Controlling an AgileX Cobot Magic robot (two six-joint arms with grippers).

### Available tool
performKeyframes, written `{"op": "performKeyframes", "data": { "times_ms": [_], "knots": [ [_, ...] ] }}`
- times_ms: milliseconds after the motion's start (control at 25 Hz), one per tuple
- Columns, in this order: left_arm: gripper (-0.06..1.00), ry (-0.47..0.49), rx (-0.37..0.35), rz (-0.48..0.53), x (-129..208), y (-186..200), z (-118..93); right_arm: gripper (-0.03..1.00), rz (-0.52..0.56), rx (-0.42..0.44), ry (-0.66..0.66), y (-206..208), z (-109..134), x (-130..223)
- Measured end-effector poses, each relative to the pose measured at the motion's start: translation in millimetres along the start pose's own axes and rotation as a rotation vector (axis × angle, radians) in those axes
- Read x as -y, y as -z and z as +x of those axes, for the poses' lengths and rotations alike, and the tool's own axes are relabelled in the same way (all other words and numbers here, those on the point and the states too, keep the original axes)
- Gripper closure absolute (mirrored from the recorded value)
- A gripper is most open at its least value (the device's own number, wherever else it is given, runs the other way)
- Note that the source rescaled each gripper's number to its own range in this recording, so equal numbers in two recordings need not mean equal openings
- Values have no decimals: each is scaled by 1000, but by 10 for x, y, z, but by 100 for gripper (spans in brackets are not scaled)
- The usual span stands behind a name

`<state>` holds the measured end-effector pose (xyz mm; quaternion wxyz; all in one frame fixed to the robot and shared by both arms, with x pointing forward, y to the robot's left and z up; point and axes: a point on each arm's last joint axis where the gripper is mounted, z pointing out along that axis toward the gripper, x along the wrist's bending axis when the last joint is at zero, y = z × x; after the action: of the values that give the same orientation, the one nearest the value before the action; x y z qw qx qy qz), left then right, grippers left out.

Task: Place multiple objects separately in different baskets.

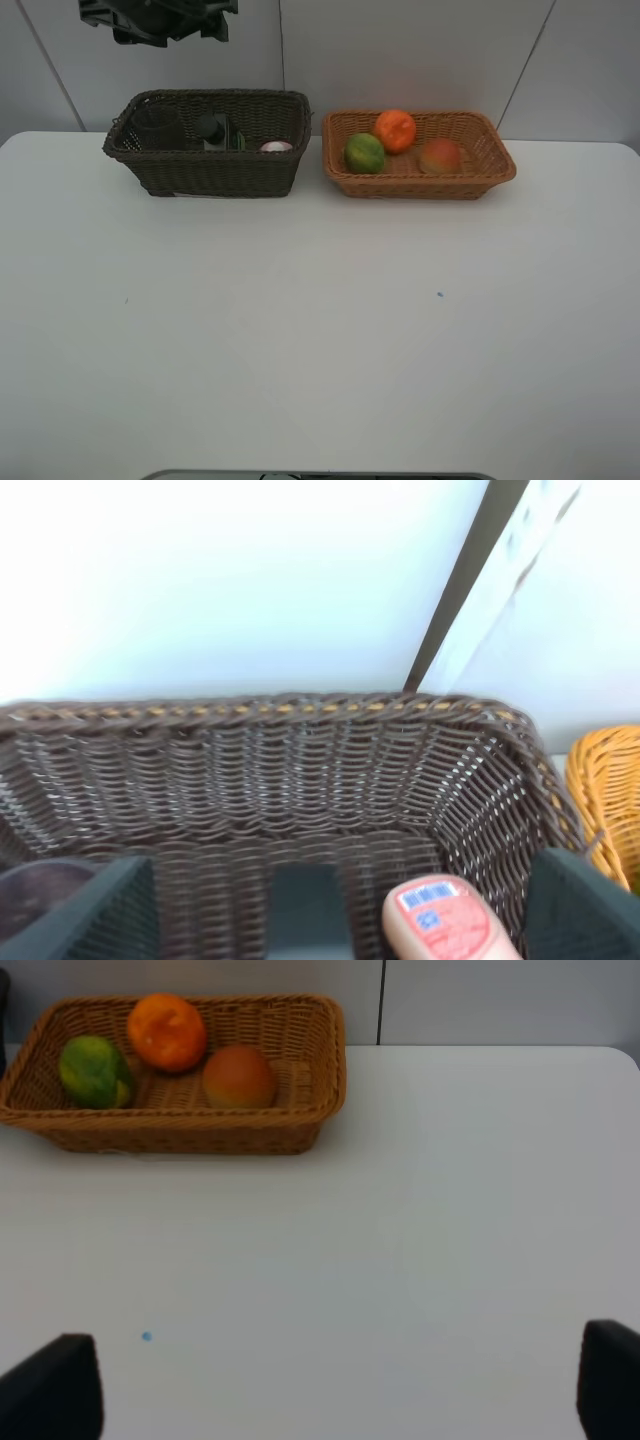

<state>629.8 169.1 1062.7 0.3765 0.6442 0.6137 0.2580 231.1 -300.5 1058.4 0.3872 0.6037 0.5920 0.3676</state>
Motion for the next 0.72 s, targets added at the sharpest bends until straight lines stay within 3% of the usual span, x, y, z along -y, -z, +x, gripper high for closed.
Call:
{"op": "performKeyframes", "data": {
  "times_ms": [280, 720],
  "knots": [
    [0, -87, -22, -17, 8, 836, 125, -3, 0, 0, 0, 0, 0, 0],
    [-5, -79, -48, -45, 414, 2228, 407, -3, 0, 0, 0, 0, 0, 0]
  ]
}}
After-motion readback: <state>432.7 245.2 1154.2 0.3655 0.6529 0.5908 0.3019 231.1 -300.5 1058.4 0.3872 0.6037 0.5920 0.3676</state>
